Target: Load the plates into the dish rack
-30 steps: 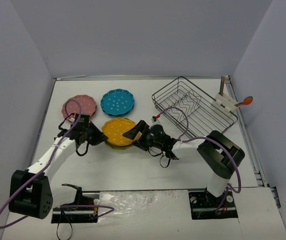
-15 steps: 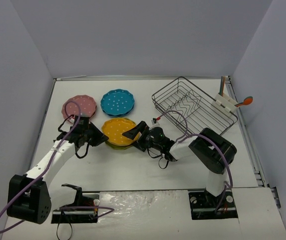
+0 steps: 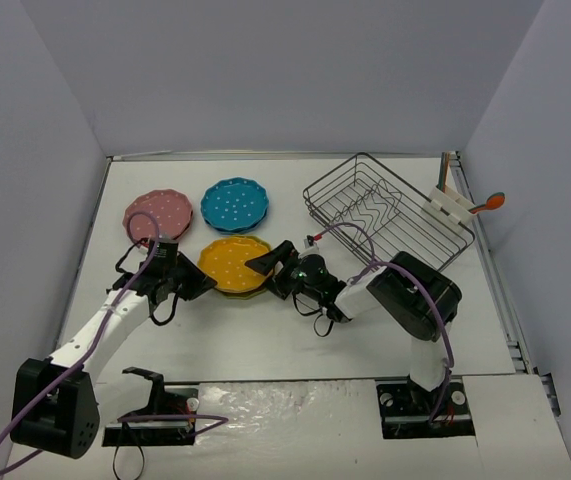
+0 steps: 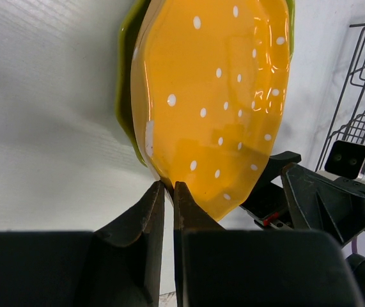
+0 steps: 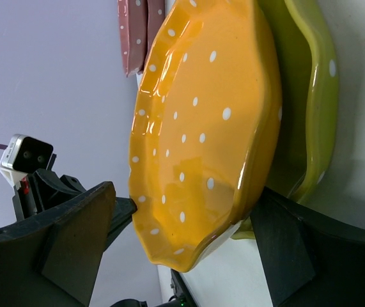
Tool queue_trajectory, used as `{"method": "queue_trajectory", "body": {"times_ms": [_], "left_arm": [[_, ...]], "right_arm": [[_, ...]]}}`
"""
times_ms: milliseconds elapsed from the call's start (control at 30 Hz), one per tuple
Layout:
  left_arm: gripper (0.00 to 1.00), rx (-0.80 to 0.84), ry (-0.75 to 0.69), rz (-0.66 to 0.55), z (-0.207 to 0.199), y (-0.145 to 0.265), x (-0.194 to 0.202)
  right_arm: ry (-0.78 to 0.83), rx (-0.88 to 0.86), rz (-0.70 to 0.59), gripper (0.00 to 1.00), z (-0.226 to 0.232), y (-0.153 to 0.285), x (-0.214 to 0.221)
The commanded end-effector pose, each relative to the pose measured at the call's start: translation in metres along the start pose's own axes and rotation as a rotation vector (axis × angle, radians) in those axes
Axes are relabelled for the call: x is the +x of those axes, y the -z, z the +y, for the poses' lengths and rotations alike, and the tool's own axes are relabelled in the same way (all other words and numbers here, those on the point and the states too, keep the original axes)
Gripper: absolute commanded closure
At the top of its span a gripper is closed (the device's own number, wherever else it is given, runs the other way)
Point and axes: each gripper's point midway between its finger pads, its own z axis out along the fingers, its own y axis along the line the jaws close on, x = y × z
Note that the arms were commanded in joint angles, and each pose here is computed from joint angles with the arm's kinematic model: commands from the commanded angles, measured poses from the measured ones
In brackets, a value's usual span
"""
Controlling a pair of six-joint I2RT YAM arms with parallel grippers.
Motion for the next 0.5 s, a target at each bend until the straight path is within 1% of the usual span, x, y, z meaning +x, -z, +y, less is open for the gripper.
{"method": "queue_trajectory", "body": {"times_ms": [0,167,233,367,467], "left_arm": [[1.00,0.174,-0.056,0.067,-0.040,0.013,0.015],[1.00,0.187,-0.070,0.097,-0.040,0.013,0.026],[1.00,0.194,-0.078,0.108,-0.040,0.012,0.029],[1.00,0.203,-0.108,0.123,-0.042,0.012,0.034],[1.00,0.200,-0.127,0.133,-0.040,0.010,0.037]], "right_arm": [[0.019,-0.080,-0.047,0.20,0.027,-0.011,-0.008],[0.033,-0.069,-0.053,0.27,0.025,-0.015,-0.009],[0.035,-0.068,-0.057,0.32,0.026,-0.015,-0.009],[0.044,-0.068,-0.064,0.43,0.026,-0.016,-0.011],[0.048,-0.068,-0.064,0.56,0.026,-0.017,-0.011]]}}
